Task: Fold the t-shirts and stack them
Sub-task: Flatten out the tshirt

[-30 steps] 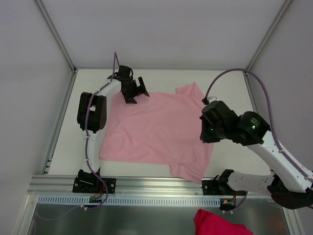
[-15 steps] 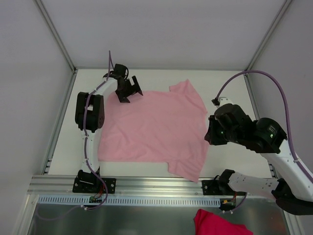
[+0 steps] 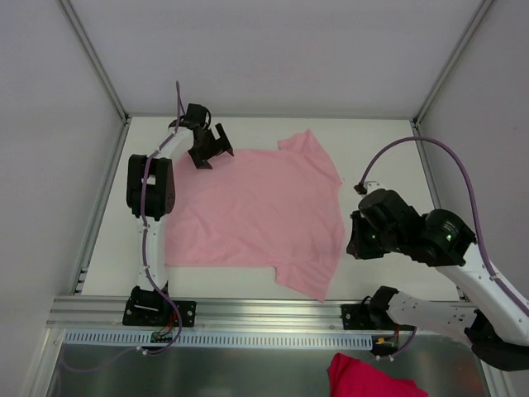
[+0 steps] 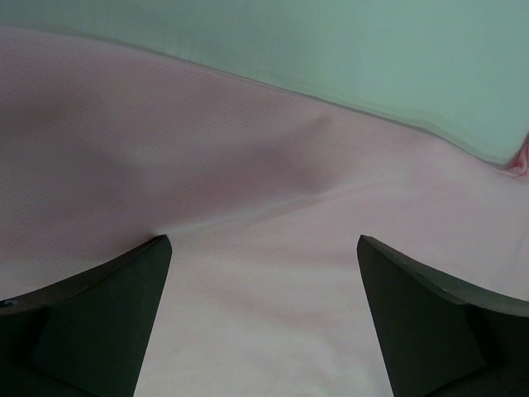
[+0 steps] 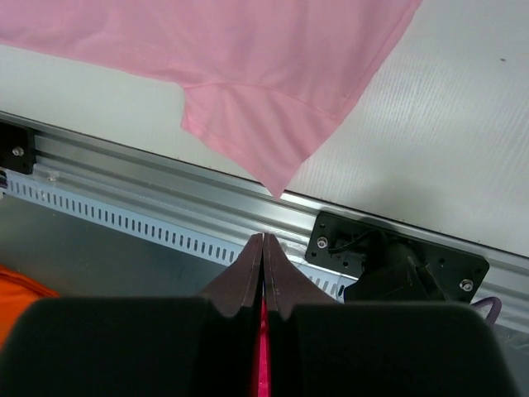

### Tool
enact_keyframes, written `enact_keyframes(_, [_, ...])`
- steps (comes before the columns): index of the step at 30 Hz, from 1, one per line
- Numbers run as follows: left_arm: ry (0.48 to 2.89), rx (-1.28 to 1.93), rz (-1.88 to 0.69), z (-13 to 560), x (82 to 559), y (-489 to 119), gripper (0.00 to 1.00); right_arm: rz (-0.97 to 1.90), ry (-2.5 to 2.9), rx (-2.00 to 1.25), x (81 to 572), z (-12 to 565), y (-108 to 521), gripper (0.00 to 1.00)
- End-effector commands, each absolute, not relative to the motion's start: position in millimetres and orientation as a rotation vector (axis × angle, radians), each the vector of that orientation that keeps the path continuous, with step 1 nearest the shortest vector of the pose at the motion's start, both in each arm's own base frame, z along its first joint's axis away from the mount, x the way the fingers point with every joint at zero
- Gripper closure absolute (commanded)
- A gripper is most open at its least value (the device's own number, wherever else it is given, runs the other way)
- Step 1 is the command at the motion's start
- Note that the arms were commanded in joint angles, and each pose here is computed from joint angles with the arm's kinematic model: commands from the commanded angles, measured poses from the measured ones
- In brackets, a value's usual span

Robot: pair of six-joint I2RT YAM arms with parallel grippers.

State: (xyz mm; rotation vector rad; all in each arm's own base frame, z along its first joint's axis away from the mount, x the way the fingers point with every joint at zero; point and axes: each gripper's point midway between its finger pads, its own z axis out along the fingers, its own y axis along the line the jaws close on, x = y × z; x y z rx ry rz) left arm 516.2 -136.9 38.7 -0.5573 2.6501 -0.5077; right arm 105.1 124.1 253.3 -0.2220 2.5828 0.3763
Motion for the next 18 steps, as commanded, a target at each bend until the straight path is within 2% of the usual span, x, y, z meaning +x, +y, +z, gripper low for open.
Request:
enact_keyframes(1, [2.654, -0.556, -0.446, 34, 521, -118, 0.01, 0.321, 2.735, -0.258, 78, 220, 112, 0.99])
enact_keyframes(3, [2.624, -0.531, -0.493, 48, 519, -123, 0.01, 0.367, 2.743, -0.265, 80, 205, 123, 0.83])
enact_keyframes(4, [2.598, -0.516, -0.513, 56, 519, -124, 0.01, 0.326, 2.785, -0.271, 77, 183, 121, 0.71])
enact_keyframes(5, [2.545, -0.501, -0.53, 67, 523, -125, 0.01, 0.34, 2.785, -0.273, 76, 173, 123, 0.52])
enact_keyframes(8, [2.445, -0.466, -0.553, 112, 513, -122, 0.01, 0.353, 2.826, -0.257, 72, 132, 129, 0.22])
enact_keyframes(9, [2.395, -0.449, -0.563, 138, 505, -121, 0.01, 0.392, 2.821, -0.25, 73, 125, 136, 0.09])
enact_keyframes(12, [2.321, -0.438, -0.593, 178, 474, -119, 0.01, 0.419, 2.891, -0.244, 60, 93, 139, 0.06])
enact_keyframes(16, [2.243, -0.428, -0.665, 218, 413, -121, 0.01, 0.441, 2.922, -0.211, 53, 69, 144, 0.19])
enact_keyframes(18, [2.292, -0.448, -0.652, 197, 381, -122, 0.01, 0.458, 2.918, -0.212, 55, 66, 148, 0.2])
